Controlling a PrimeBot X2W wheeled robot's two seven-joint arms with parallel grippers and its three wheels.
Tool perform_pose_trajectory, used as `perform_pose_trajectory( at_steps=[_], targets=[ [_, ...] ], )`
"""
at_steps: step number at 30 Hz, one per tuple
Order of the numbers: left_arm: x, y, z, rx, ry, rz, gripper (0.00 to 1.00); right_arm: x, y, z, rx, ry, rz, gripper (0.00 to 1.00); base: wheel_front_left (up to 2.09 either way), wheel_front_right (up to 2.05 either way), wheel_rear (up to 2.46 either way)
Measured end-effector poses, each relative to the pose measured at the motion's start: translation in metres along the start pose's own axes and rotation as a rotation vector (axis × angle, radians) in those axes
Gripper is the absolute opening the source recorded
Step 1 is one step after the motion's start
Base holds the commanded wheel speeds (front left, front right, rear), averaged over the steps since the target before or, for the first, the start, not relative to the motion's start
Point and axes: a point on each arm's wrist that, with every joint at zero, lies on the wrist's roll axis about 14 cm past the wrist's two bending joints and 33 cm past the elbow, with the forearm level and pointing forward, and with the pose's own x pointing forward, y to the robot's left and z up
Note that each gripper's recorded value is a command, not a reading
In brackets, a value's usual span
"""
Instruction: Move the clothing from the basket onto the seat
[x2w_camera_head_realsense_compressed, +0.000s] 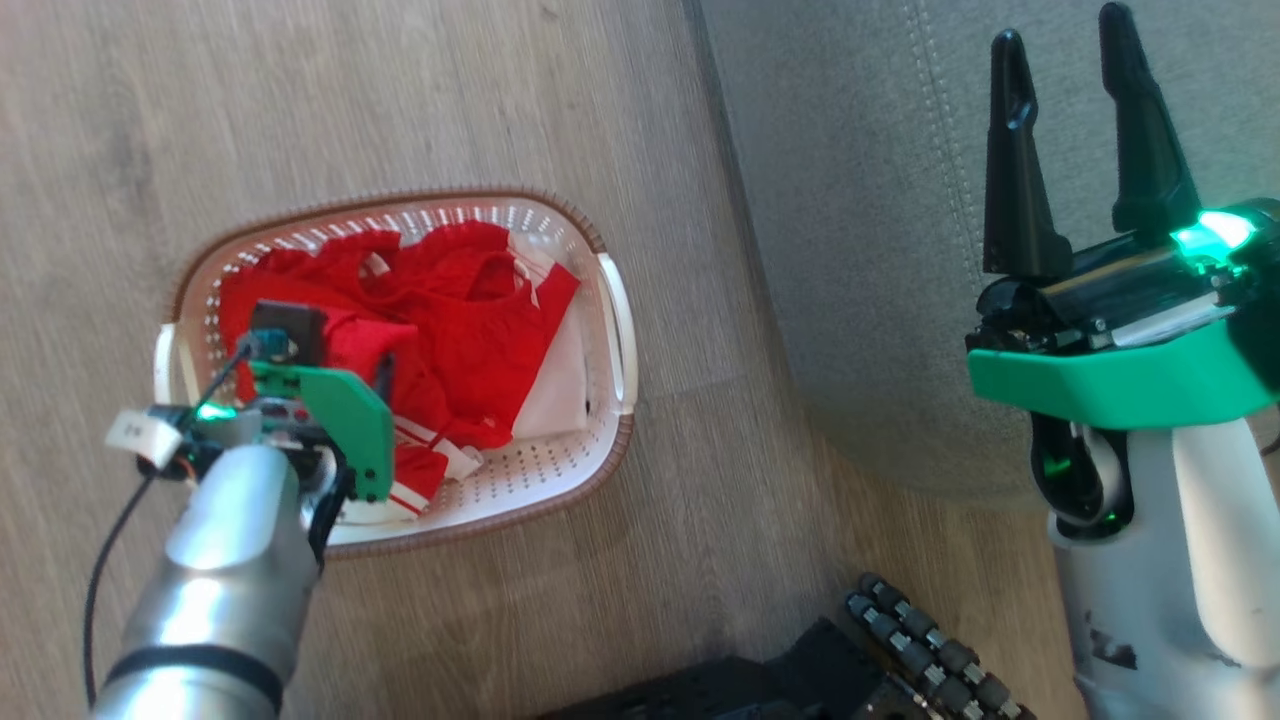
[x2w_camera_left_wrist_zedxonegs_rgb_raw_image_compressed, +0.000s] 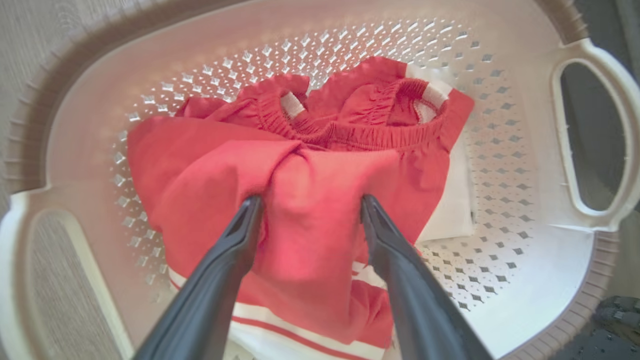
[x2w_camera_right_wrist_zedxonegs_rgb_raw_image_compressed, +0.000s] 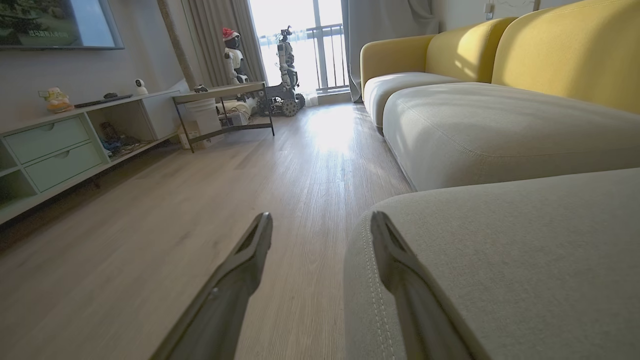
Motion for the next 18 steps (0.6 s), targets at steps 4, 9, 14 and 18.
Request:
perform_pose_trajectory(
  at_steps=[4, 9, 14, 18],
  targets=[
    [0.014, 0.003, -0.009, 0.007, 0.058, -0.005, 1.0, 0.005, -0.002, -0.008, 0.002, 0.006, -0.001, 1.0, 0.0, 0.0, 0.0],
    [0.028, 0.006, -0.02, 0.03, 0.124, -0.011, 1.0, 0.01, -0.005, -0.018, -0.001, 0.019, -0.002, 1.0, 0.0, 0.0, 0.0],
    [0.037, 0.006, -0.026, 0.076, 0.18, -0.024, 1.0, 0.012, -0.009, -0.024, -0.003, 0.03, -0.01, 1.0, 0.0, 0.0, 0.0],
    [0.039, 0.005, -0.035, 0.08, 0.231, -0.031, 0.93, 0.011, -0.011, -0.027, -0.007, 0.04, -0.014, 1.0, 0.0, 0.0, 0.0]
  ],
)
